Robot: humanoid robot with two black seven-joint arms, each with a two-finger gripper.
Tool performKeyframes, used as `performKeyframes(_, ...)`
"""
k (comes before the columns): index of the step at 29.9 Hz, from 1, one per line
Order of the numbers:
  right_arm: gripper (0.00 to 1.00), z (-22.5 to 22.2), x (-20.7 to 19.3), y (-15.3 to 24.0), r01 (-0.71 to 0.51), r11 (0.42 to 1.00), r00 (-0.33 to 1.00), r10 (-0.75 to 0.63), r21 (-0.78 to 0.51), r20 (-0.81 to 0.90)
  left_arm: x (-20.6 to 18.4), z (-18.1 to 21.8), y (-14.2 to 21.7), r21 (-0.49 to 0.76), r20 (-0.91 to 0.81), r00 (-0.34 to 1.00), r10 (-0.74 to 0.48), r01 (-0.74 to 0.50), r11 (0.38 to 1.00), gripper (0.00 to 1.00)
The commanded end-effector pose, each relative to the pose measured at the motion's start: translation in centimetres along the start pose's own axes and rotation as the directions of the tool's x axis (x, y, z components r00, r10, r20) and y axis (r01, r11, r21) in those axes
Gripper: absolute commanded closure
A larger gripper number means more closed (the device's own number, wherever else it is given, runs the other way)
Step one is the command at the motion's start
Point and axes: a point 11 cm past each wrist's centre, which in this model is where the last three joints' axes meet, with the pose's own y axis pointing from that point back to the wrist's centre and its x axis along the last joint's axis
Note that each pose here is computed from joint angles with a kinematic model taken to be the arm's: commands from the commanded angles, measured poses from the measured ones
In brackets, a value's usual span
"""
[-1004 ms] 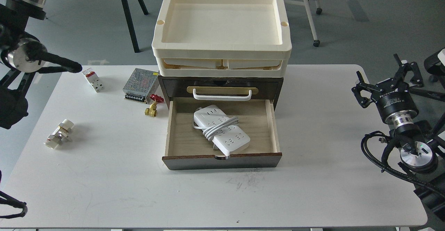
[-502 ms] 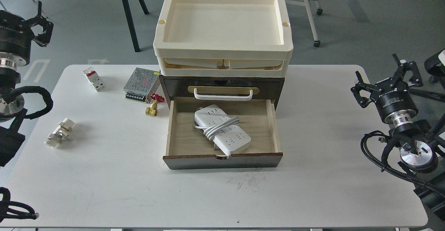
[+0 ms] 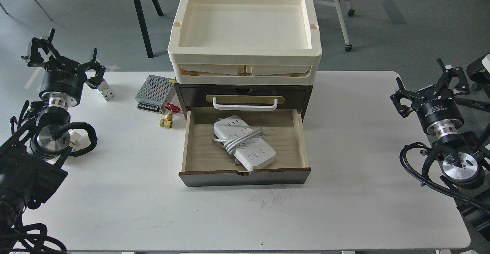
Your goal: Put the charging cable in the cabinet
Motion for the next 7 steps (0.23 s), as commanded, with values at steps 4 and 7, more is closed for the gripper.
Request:
performKeyframes(4, 0.00, -2.6, 0.2, -0.2, -0.009, 0.991, 1.000, 0.006, 0.132, 0.024, 0.1, -0.3, 0.1, 0.009, 0.002, 1.000, 0.001, -0.001, 1.000, 0.00)
performKeyframes(7, 0.00, -2.1, 0.3, 0.0, -0.007, 0.993, 1.000, 0.006, 0.116, 0.012, 0.0, -0.4, 0.1, 0.011, -0.001, 1.000, 0.001, -0.001, 1.000, 0.00)
